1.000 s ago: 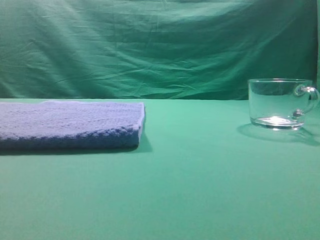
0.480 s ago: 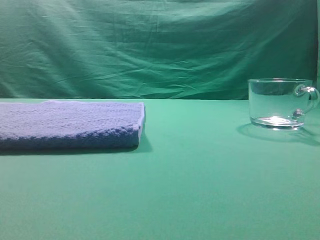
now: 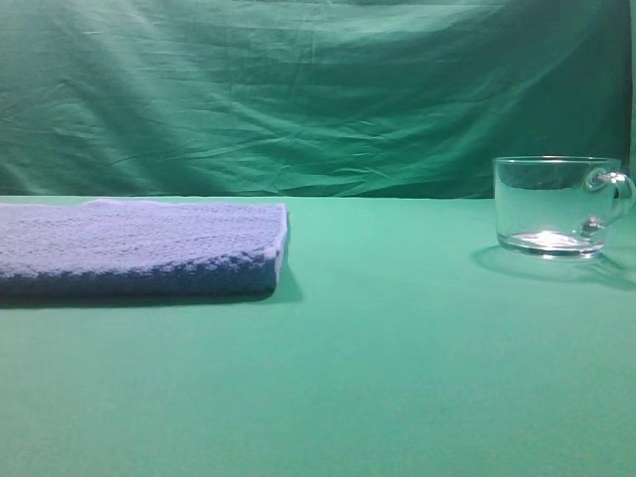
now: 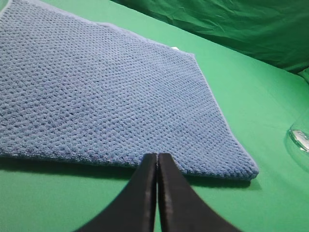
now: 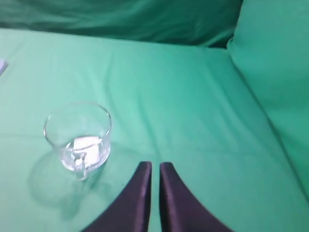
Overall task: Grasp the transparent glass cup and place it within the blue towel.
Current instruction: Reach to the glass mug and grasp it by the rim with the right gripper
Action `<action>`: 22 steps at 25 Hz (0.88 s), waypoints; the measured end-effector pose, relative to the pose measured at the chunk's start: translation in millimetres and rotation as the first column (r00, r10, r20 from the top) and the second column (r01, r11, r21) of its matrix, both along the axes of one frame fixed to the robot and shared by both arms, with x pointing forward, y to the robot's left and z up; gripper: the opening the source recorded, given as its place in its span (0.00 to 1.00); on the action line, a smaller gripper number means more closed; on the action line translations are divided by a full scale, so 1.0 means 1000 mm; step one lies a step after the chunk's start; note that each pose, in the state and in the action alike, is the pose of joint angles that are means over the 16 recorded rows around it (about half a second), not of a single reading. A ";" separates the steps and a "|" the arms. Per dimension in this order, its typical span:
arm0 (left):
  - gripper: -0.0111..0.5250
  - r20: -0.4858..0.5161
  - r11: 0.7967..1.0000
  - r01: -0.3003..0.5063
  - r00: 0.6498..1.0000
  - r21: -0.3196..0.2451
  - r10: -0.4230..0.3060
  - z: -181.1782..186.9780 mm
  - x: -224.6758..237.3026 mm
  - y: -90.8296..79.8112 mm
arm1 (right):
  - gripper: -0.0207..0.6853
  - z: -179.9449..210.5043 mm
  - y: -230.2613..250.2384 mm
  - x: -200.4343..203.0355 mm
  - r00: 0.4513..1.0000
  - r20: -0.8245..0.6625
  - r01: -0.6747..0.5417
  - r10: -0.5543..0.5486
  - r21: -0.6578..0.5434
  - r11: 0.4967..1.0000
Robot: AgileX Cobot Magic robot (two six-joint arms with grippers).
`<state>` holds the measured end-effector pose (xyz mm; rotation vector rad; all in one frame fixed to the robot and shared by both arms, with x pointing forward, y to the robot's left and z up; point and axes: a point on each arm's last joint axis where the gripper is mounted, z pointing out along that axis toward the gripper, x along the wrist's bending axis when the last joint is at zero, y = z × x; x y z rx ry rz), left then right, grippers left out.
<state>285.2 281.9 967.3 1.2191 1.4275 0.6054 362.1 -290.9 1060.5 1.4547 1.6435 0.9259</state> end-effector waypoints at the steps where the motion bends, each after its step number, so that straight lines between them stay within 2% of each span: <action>1: 0.02 0.000 1.000 0.000 1.000 0.000 0.000 0.000 0.000 0.000 | 0.10 0.001 0.002 0.004 0.999 -0.043 -0.011 0.011 -0.002 1.000; 7: 0.02 0.000 1.000 0.000 1.000 0.000 0.000 0.000 0.000 0.000 | 0.10 0.010 0.017 0.031 0.955 -0.288 -0.076 0.072 -0.003 0.997; 11: 0.02 0.000 1.000 0.000 1.000 0.000 0.000 0.000 0.000 0.000 | 0.17 0.009 0.030 0.055 0.901 -0.421 -0.115 0.102 -0.006 0.993; 17: 0.02 0.000 1.000 0.000 1.000 0.000 0.000 0.000 0.000 0.000 | 0.44 -0.008 0.046 0.091 0.823 -0.553 -0.166 0.132 -0.011 0.986; 22: 0.02 0.000 1.000 0.000 1.000 0.000 0.000 0.000 0.000 0.000 | 0.68 -0.032 0.056 0.118 0.781 -0.606 -0.194 0.152 -0.003 0.981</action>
